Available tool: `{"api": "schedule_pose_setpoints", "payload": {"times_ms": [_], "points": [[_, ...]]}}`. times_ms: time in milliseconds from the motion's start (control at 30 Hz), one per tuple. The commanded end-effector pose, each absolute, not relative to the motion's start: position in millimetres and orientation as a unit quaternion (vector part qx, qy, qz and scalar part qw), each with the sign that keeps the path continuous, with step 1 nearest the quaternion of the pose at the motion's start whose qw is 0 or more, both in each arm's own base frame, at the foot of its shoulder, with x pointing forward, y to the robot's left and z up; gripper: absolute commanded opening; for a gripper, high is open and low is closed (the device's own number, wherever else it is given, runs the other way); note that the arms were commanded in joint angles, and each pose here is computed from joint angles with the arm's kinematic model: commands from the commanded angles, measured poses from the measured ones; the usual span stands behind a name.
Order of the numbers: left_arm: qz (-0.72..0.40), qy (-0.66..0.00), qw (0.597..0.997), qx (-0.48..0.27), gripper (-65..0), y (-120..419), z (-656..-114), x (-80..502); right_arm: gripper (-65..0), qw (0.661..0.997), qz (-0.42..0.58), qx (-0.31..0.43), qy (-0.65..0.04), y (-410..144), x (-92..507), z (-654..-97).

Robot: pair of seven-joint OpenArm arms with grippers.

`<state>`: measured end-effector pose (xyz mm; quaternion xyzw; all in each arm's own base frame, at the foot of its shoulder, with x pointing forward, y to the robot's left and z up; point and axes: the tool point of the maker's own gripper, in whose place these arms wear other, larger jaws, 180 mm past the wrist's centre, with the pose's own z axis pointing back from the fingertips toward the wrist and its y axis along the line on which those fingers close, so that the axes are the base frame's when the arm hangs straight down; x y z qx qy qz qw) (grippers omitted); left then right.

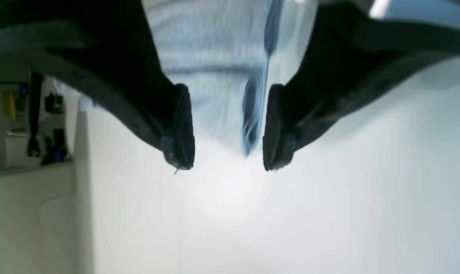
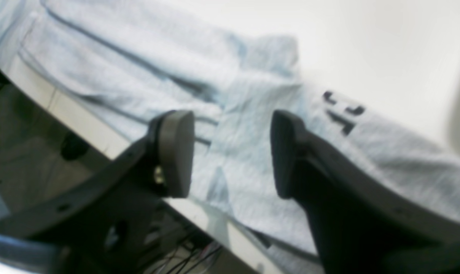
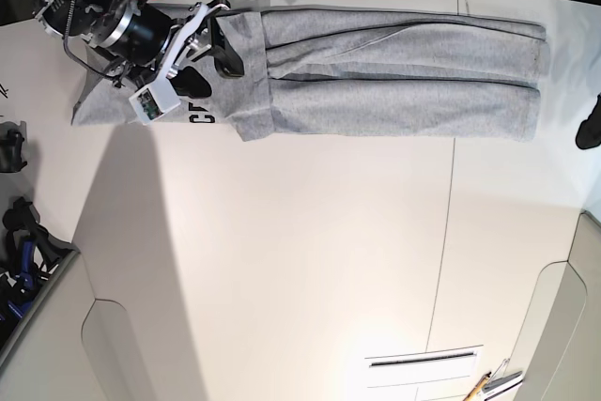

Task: Fold the T-shirt properly
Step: 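Grasp the sleeve end with the right gripper and fold it inward, then grasp the shirt end with the left gripper and fold it toward the right gripper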

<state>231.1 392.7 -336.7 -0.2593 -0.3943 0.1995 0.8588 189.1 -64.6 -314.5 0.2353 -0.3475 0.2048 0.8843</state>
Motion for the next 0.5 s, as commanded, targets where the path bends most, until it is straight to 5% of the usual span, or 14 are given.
{"api": "schedule_pose_setpoints", "payload": {"times_ms": [0, 167, 467], "points": [[0.192, -0.409, 0.857, -0.249, -32.3, 399, -327, 232, -33.3, 0.872, 0.209, 0.236, -0.375, -64, 197, -302], [0.213, -0.388, 0.876, -0.192, -32.3, 405, -365, 206, -33.3, 0.865, 0.214, 0.215, -0.399, -68, 215, -293], [0.236, -0.356, 0.875, -0.229, -32.3, 366, -401, 190, -33.3, 0.867, 0.215, 0.191, -0.406, -75, 220, -294]]}}
